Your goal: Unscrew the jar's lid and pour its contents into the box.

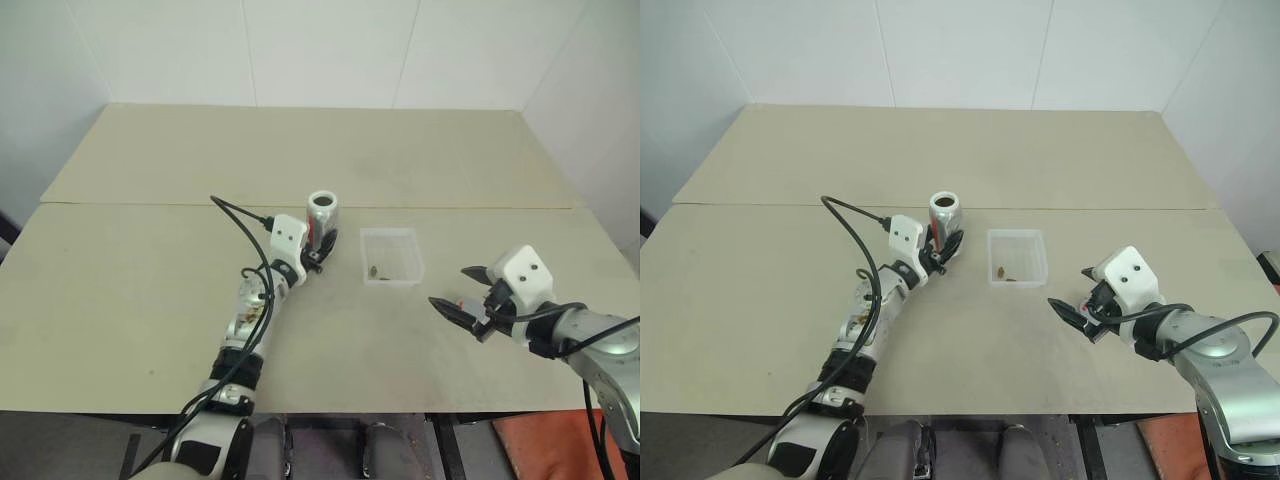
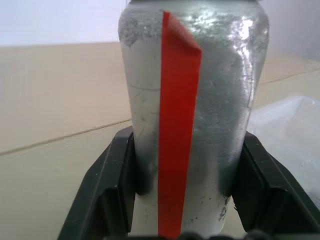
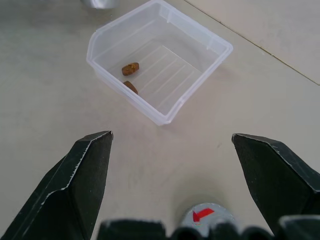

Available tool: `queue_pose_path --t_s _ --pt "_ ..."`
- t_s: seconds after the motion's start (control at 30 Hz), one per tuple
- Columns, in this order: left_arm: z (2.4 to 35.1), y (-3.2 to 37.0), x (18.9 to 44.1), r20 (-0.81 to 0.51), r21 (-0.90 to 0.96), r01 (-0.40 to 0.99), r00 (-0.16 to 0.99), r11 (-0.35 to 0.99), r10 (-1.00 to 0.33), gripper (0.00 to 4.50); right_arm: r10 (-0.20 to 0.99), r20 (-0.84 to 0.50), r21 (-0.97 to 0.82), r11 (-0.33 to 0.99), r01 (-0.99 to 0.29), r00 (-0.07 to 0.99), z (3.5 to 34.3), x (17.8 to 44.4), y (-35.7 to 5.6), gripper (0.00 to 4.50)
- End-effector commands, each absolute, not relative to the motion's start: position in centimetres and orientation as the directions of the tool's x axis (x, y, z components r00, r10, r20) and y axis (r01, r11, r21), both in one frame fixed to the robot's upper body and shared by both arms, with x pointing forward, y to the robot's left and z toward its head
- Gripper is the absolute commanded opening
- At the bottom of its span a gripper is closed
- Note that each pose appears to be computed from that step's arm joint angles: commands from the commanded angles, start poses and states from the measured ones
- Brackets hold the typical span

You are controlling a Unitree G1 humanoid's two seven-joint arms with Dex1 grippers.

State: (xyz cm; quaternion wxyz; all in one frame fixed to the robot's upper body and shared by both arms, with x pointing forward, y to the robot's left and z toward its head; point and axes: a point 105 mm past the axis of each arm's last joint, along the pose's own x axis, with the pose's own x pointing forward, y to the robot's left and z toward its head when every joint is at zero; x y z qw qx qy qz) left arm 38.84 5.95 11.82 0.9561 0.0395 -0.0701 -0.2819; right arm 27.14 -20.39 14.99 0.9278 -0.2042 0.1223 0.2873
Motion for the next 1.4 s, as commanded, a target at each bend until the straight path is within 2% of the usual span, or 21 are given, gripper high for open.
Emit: queue_pose_path --t_s 0.03,0.3,0.5,0.53,0.57,0.93,1.03,1.17,1.4 --pt "12.5 5.8 38.3 0.146 0.127 0.525 0.829 0.841 -0.540 2.23 0.489 -0.316 -0.355 0.734 -0.579 0.813 15.9 27.2 -20.3 4.44" --pt "10.8 6.8 38.1 0.094 0.039 0.481 0.871 0.876 -0.483 2.23 0.486 -0.323 -0.361 0.730 -0.580 0.812 15.8 27.2 -20.4 4.44" --pt "10.8 7.0 37.8 0.100 0.028 0.483 0.870 0.875 -0.483 4.14 0.491 -0.320 -0.368 0.724 -0.584 0.810 15.9 27.2 -20.3 4.50" --pt "11.0 7.0 37.6 0.105 0.030 0.487 0.867 0.873 -0.487 4.39 0.493 -0.319 -0.369 0.722 -0.586 0.809 15.9 27.2 -20.3 4.50" --pt "11.1 7.0 37.5 0.109 0.031 0.489 0.865 0.872 -0.489 4.45 0.495 -0.319 -0.369 0.720 -0.587 0.808 15.9 27.2 -20.3 4.50" --pt "11.4 9.0 36.3 0.080 0.028 0.473 0.877 0.881 -0.473 4.45 0.498 -0.316 -0.377 0.715 -0.589 0.807 15.7 27.6 -20.3 4.50" --pt "11.2 9.6 34.9 0.057 0.050 0.526 0.847 0.849 -0.528 4.45 0.500 -0.316 -0.375 0.715 -0.590 0.806 15.6 27.8 -20.2 4.50" --pt "11.4 11.7 33.2 0.027 0.076 0.525 0.849 0.848 -0.528 4.45 0.505 -0.323 -0.375 0.708 -0.598 0.801 15.5 28.1 -20.1 4.50" --pt "12.3 16.3 27.7 -0.051 0.107 0.692 0.721 0.714 -0.691 4.45 0.520 -0.335 -0.397 0.678 -0.618 0.786 16.0 27.7 -20.9 4.50"
